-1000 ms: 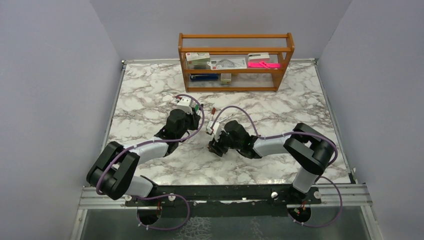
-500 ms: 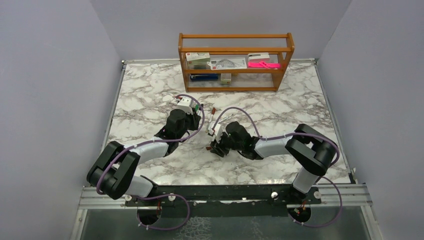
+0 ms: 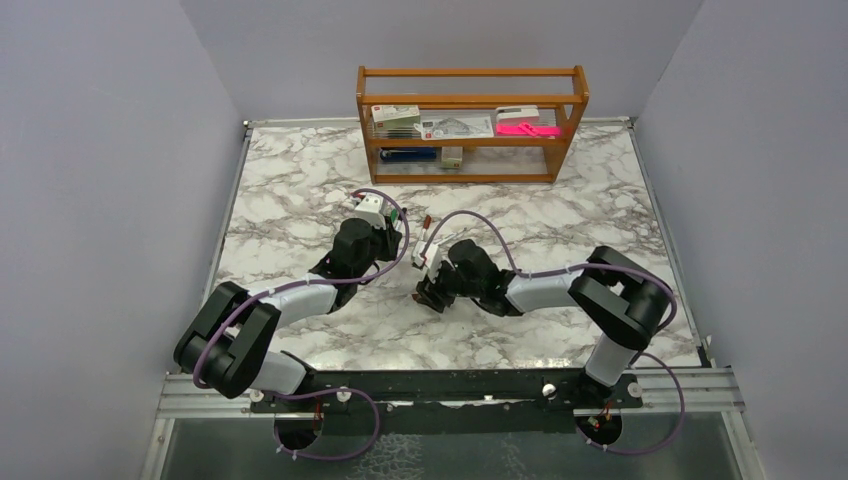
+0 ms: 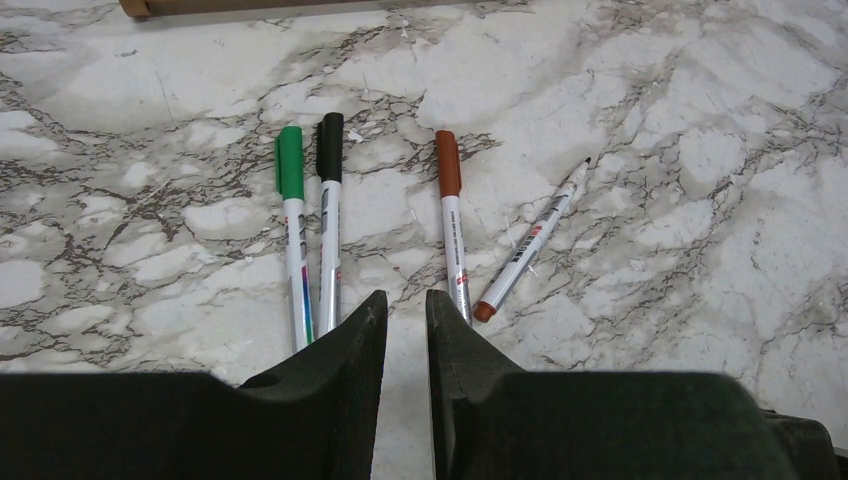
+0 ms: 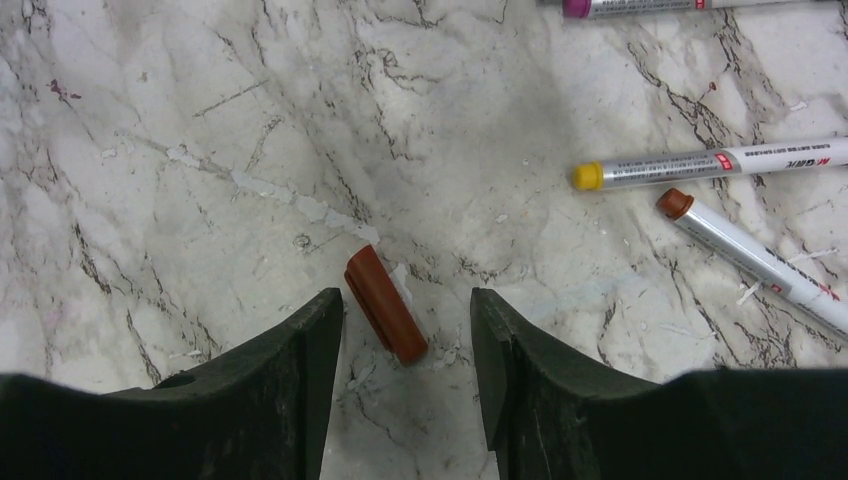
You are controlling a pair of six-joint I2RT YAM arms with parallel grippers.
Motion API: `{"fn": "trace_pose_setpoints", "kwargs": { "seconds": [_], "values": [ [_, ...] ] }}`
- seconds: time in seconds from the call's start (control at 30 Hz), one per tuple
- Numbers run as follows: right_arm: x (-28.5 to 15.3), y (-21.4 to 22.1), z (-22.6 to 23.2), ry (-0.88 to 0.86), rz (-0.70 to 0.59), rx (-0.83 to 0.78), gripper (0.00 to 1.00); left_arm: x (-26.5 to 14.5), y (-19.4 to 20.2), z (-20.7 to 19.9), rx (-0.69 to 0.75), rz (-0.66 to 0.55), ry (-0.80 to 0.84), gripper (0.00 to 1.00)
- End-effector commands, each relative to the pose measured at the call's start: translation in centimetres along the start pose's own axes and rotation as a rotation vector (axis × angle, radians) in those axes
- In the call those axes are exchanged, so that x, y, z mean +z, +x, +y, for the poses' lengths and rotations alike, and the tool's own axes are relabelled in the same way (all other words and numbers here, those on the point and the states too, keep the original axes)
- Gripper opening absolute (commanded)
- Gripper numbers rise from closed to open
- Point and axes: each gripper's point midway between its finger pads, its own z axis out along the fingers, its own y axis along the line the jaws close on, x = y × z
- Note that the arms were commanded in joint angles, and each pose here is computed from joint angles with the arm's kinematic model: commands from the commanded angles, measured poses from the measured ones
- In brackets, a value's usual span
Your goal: Insert the pens into the pen caps
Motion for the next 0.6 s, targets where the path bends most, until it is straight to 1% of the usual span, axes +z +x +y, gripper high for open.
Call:
{"fn": "trace_pose_setpoints", "kwargs": {
  "seconds": [0.0, 0.1, 0.2, 0.33, 0.43, 0.57],
  "values": [
    [0.9, -0.3, 0.4, -0.032, 0.002, -0.022, 0.5, 0.2, -1.1, -0.2, 0.005, -0.035, 0.017, 0.23],
    [1.2, 0.2, 0.8, -0.052, 0.021, -0.016, 0.44, 0.2, -1.0, -0.3, 0.006, -0.032, 0.018, 0.23],
    [1.2, 0.6, 1.2, -0.069, 0.031, -0.008, 0.4, 0.2, -1.0, -0.2, 0.006, -0.032, 0.016, 0.23],
    [0.9, 1.4, 1.5, -0.065, 0.045, 0.006, 0.32, 0.2, -1.0, -0.2, 0.005, -0.032, 0.016, 0.23],
    [0.5, 2.2, 1.0, -0.022, 0.06, 0.019, 0.17, 0.3, -0.9, -0.3, 0.004, -0.029, 0.02, 0.23],
    [-0.2, 2.4, -0.6, 0.081, 0.071, 0.042, 0.04, 0.3, -0.9, -0.3, 0.002, -0.028, 0.024, 0.23]
  ]
}}
